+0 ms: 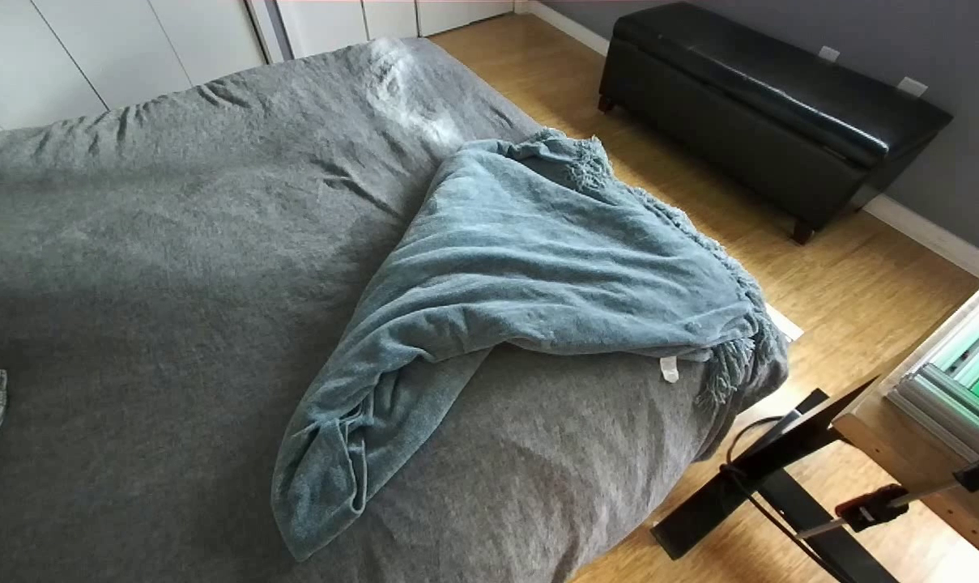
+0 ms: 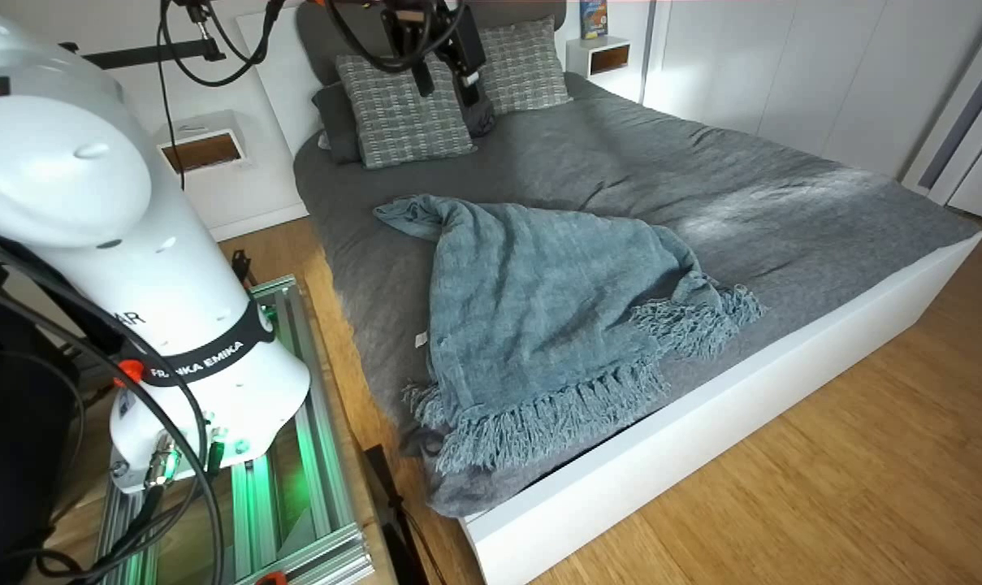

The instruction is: Pull the blue blanket to the right and fold it in half towards the left

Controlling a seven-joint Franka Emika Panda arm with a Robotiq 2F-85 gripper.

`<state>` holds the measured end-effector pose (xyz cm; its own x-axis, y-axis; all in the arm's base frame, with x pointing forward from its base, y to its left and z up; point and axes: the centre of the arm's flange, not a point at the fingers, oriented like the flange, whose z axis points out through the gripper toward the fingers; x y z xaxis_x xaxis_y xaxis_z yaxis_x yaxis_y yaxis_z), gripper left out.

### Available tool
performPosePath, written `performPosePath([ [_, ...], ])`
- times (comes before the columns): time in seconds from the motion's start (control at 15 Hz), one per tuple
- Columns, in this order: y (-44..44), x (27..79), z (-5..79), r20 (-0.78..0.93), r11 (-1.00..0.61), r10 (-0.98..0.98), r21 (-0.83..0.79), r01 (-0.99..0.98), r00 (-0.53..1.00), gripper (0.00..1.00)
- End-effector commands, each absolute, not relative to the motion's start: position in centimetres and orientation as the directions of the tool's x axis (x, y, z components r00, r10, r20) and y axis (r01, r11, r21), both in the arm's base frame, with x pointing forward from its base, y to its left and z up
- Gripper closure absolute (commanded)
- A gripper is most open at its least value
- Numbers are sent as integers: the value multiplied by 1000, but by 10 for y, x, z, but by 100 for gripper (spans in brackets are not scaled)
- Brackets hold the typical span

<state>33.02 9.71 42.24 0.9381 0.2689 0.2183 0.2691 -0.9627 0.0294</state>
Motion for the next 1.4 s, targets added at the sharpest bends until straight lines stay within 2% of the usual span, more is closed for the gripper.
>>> performPosePath([
  [0.0,88,343,413,219,-964,259,-6,266,941,0],
  [0.47,49,405,322,126,-977,195,-60,203,973,0],
  [1.13,3,462,144,122,-986,56,-147,74,991,0],
  [1.33,-9,482,108,137,-989,51,-128,69,989,0],
])
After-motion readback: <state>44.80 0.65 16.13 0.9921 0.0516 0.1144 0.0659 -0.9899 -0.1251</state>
